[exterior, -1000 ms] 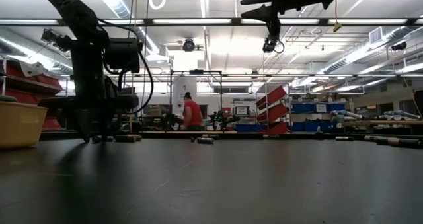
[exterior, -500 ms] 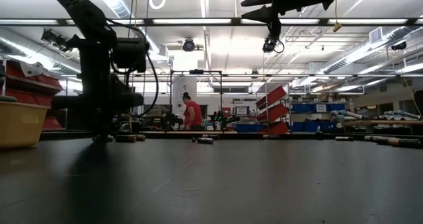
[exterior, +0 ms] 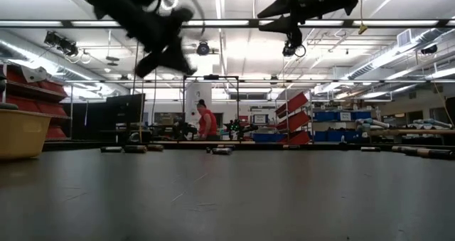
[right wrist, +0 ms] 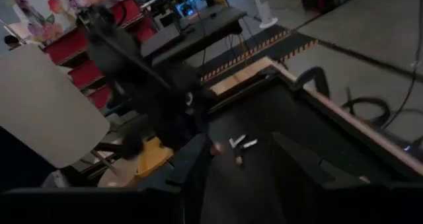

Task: Sort batteries
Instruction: Put the black battery into the yellow bin

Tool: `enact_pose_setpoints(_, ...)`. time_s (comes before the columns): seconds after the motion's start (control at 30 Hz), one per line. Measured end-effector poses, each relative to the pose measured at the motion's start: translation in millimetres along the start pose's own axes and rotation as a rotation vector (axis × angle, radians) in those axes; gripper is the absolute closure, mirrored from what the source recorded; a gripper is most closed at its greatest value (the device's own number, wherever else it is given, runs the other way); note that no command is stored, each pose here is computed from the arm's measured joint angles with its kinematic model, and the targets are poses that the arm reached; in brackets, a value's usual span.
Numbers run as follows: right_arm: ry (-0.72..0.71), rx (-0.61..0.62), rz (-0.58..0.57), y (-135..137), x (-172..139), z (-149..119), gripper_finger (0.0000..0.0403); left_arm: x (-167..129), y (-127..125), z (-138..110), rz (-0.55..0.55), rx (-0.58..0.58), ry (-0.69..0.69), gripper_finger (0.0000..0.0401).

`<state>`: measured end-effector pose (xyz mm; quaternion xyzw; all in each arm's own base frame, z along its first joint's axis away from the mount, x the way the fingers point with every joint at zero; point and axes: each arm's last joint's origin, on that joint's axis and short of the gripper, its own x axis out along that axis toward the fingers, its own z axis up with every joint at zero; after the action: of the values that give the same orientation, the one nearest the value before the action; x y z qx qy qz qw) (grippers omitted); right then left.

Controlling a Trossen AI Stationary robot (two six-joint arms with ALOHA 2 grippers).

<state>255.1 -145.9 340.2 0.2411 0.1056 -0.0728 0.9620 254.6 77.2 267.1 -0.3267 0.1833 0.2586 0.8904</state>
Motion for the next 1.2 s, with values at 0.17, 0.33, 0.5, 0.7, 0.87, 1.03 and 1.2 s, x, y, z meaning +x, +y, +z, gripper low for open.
enact_pose_setpoints(0.17,-0.002,-0.022,0.105,11.8,17.7,-4.8,0.0254,0.9,-22.1,30.6,-0.233,-0.05,-0.288,0.0351)
enact_pose_setpoints(0.33,-0.104,-0.037,0.186,27.7,26.0,1.0,0.0254,6.5,-28.4,37.8,-0.326,-0.109,-0.389,0.0351)
enact_pose_setpoints(0.5,-0.097,0.019,0.189,24.1,34.6,-2.1,0.0254,12.1,-35.5,38.0,-0.398,-0.136,-0.44,0.0351)
enact_pose_setpoints(0.7,-0.069,0.076,0.176,16.6,46.2,-8.6,0.0249,15.1,-43.7,38.6,-0.446,-0.108,-0.456,0.0351)
enact_pose_setpoints(0.87,-0.092,0.061,0.217,19.0,46.0,-5.6,0.0249,12.4,-52.5,43.5,-0.44,-0.068,-0.443,0.0351)
enact_pose_setpoints(1.03,-0.12,0.059,0.254,21.5,45.0,-1.9,0.0249,8.4,-58.1,50.3,-0.455,-0.045,-0.462,0.0351)
enact_pose_setpoints(1.2,-0.16,0.066,0.282,23.9,43.6,2.5,0.025,9.2,-57.5,49.4,-0.447,-0.043,-0.451,0.0351)
